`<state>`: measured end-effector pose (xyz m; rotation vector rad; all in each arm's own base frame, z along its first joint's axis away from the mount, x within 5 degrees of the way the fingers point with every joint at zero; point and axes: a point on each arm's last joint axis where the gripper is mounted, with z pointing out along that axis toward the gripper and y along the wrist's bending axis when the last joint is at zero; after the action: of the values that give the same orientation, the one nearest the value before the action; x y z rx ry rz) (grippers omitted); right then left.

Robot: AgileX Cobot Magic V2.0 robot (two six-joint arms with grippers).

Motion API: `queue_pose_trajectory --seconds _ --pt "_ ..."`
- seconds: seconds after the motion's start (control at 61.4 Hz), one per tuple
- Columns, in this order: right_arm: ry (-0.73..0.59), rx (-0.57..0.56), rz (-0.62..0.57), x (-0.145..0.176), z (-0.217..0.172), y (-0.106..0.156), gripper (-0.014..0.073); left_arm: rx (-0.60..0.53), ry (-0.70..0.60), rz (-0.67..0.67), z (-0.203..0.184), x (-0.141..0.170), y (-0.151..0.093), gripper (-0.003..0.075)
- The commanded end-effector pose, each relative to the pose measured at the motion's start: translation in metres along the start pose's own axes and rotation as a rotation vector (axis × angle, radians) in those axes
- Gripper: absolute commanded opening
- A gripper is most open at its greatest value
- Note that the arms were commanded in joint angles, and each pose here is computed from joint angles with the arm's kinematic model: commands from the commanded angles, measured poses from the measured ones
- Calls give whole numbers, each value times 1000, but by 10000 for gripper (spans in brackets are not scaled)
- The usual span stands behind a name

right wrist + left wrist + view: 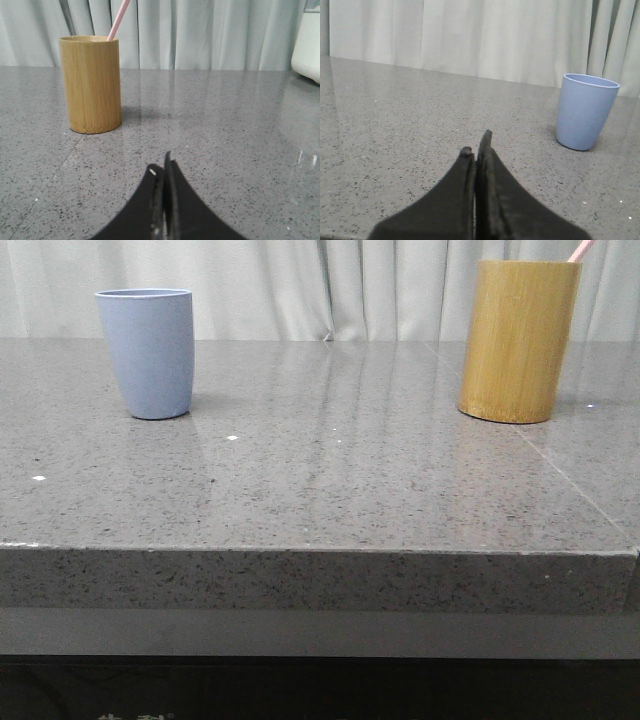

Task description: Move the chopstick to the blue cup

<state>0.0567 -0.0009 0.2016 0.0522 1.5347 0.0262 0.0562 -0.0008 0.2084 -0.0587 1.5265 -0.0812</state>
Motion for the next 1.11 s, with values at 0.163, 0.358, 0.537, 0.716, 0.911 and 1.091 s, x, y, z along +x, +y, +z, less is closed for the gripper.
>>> queue_pose_trajectory --seconds 0.163,0.358,0.537,0.716,0.911,1.091 --pt "-137 -1 -12 -13 -3 0 -68 9 -107 -10 -2 -6 0 -19" --pt "-171 -3 -12 -28 -5 1 -68 15 -187 -10 -5 -23 -2 -19" --pt "-170 -12 -13 -68 -17 4 -68 27 -258 -10 -17 -73 -7 -19" --pt "-162 -19 -15 -120 -32 7 -68 35 -206 -7 -27 -130 -13 -19" --pt "-69 -21 -18 -163 -25 10 -68 32 -36 9 -17 -179 -18 -19" --pt "121 -19 -19 -176 2 11 -68 27 83 8 10 -193 -20 -19"
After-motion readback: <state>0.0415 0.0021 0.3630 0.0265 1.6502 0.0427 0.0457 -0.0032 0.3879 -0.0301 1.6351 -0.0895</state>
